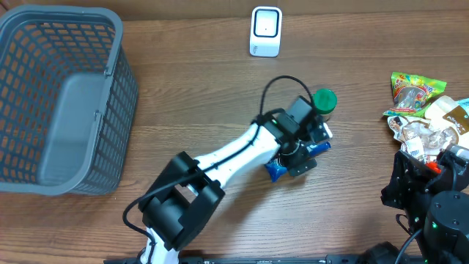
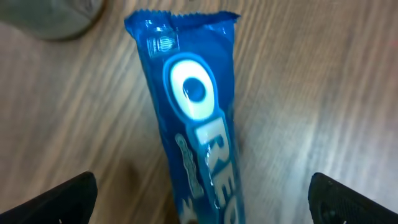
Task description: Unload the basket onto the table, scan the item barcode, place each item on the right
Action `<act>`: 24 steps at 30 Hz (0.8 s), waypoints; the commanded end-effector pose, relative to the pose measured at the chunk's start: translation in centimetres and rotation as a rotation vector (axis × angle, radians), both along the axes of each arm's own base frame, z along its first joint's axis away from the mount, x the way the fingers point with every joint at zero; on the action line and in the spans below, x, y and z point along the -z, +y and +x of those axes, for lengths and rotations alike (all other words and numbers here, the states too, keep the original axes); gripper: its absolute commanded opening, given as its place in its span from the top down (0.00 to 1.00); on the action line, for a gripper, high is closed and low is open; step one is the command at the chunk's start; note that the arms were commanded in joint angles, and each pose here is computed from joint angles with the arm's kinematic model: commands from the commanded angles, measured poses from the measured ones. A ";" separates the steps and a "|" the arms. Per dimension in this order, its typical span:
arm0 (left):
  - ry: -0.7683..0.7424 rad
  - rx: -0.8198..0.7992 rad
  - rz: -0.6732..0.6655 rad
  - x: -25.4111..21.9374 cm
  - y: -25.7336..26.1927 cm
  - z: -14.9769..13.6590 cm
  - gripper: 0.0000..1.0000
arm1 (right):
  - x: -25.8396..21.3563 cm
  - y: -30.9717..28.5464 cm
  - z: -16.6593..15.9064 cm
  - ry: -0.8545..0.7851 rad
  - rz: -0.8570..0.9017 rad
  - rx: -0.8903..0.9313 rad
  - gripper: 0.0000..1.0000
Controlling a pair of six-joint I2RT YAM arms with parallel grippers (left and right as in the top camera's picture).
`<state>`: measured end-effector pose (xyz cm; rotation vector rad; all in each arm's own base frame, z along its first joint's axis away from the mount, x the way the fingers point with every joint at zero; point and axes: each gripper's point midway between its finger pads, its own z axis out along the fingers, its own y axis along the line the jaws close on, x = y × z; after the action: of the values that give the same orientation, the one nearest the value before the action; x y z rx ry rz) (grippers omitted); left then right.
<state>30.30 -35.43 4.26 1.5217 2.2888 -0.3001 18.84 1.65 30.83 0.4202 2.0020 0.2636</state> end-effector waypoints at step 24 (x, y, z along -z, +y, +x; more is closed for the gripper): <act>0.008 0.077 -0.108 -1.8 -1.6 0.3 0.09 | -0.1 -0.3 0.0 -0.010 -0.004 0.012 0.91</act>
<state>31.05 -35.89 4.83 1.5354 2.2323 -0.3726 18.84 1.65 30.83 0.4206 2.0019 0.2638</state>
